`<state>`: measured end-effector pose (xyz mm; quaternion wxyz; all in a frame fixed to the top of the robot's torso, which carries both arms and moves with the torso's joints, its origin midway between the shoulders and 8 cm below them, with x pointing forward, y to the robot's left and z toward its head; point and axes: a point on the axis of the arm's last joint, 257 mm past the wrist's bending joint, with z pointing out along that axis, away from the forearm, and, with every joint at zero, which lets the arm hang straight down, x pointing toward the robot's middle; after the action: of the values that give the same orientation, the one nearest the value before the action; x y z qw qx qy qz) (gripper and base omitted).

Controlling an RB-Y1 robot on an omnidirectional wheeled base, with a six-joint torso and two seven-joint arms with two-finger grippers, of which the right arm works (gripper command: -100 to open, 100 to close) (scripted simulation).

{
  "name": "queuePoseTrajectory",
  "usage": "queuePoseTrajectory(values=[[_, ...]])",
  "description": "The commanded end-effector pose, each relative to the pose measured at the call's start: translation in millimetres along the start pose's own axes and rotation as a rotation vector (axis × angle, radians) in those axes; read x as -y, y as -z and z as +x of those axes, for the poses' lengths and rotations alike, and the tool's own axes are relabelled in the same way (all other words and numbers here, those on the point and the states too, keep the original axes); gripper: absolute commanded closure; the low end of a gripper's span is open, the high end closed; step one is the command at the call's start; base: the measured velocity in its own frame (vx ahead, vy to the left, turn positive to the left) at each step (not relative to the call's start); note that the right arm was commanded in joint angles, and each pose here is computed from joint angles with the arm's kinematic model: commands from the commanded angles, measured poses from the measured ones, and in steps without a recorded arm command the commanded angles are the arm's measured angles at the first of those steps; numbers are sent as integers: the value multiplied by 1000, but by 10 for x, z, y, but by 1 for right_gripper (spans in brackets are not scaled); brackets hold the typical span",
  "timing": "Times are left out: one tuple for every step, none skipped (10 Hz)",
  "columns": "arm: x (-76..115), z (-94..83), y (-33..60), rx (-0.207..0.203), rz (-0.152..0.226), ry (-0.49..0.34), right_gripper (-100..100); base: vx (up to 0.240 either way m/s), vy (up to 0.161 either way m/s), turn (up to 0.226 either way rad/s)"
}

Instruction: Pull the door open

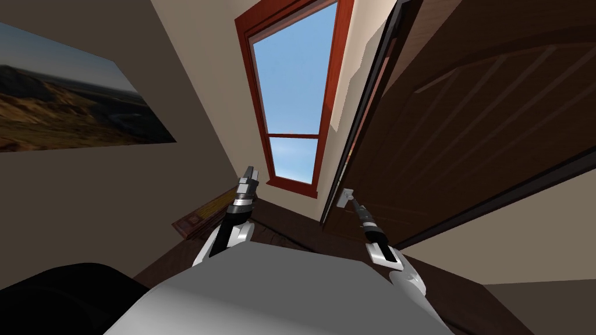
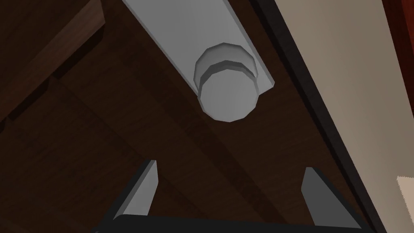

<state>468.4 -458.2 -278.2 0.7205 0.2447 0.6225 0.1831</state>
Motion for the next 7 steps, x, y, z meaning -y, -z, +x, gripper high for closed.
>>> queuePoseTrajectory(values=[[33,-12,27,-14,-5,85,-100,-9,40,-43],[63,-18,55,-27,-9,142,-100,-11,50,-59],[63,-18,55,-27,-9,154,-100,-11,43,-27],[93,-23,83,-40,-14,222,-100,-11,50,-36],[122,-27,110,-52,-19,276,-100,-19,66,-59],[122,-27,110,-52,-19,284,-100,-16,44,-28],[151,-30,137,-64,-24,343,-100,-15,42,-29]])
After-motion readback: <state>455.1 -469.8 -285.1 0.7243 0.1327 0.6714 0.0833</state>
